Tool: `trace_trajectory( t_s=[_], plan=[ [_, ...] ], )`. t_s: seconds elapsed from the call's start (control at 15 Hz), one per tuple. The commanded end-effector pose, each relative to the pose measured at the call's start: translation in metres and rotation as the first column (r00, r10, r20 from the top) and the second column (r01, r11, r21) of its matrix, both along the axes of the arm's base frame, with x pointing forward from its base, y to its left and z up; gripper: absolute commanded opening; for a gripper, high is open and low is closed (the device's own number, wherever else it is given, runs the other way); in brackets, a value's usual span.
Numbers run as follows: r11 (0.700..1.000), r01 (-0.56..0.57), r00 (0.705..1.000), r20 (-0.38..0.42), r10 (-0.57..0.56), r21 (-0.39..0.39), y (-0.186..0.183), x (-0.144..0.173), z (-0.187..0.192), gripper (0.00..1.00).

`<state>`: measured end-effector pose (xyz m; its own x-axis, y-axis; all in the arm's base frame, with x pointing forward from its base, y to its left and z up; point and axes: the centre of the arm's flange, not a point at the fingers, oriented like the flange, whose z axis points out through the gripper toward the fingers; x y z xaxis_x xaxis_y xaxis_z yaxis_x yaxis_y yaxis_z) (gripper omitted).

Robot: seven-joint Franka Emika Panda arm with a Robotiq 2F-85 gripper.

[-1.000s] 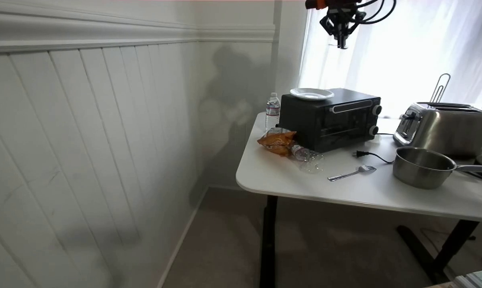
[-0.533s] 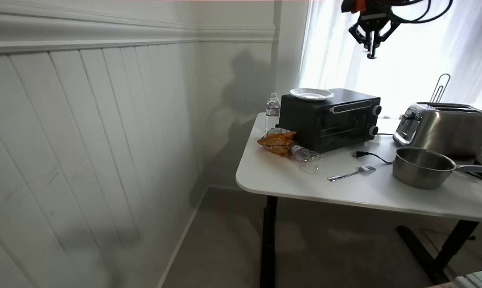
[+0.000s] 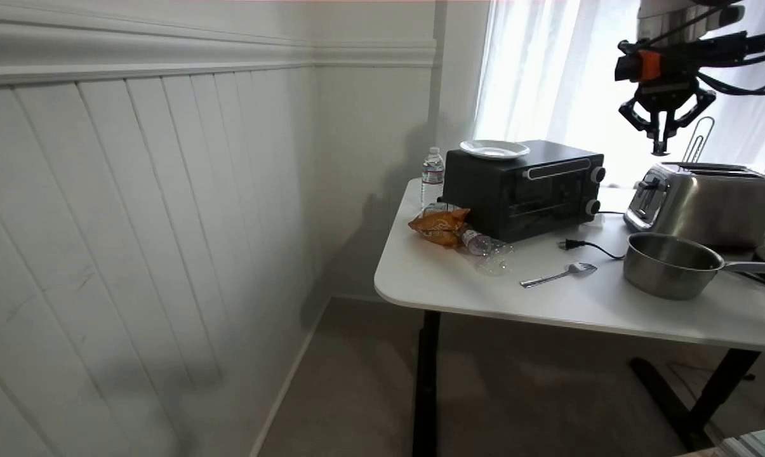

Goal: Pick up the silver spoon from the white plate and put it in the silver pot

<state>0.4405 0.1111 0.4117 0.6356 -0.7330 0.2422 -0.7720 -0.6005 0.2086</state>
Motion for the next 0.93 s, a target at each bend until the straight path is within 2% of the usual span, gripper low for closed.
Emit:
trace_trajectory(
  t_s=[0.0,0.27,0.33,0.4,0.53,0.87],
  plan=[
    [0.996,0.031,0.998,-0.052,-0.027,0.078,-0.034,-0.073,-0.051,0.02],
    [0.993,0.071,0.99,-0.126,-0.059,0.097,-0.059,-0.127,-0.112,0.02],
    [0.992,0.087,0.989,-0.127,-0.074,0.096,-0.064,-0.129,-0.122,0.02],
    [0.995,0.077,0.986,-0.15,-0.067,0.062,-0.05,-0.102,-0.111,0.07],
    [0.994,0.089,0.985,-0.156,-0.079,0.064,-0.058,-0.113,-0.123,0.07],
    [0.994,0.091,0.986,-0.149,-0.08,0.066,-0.058,-0.111,-0.12,0.07]
  ],
)
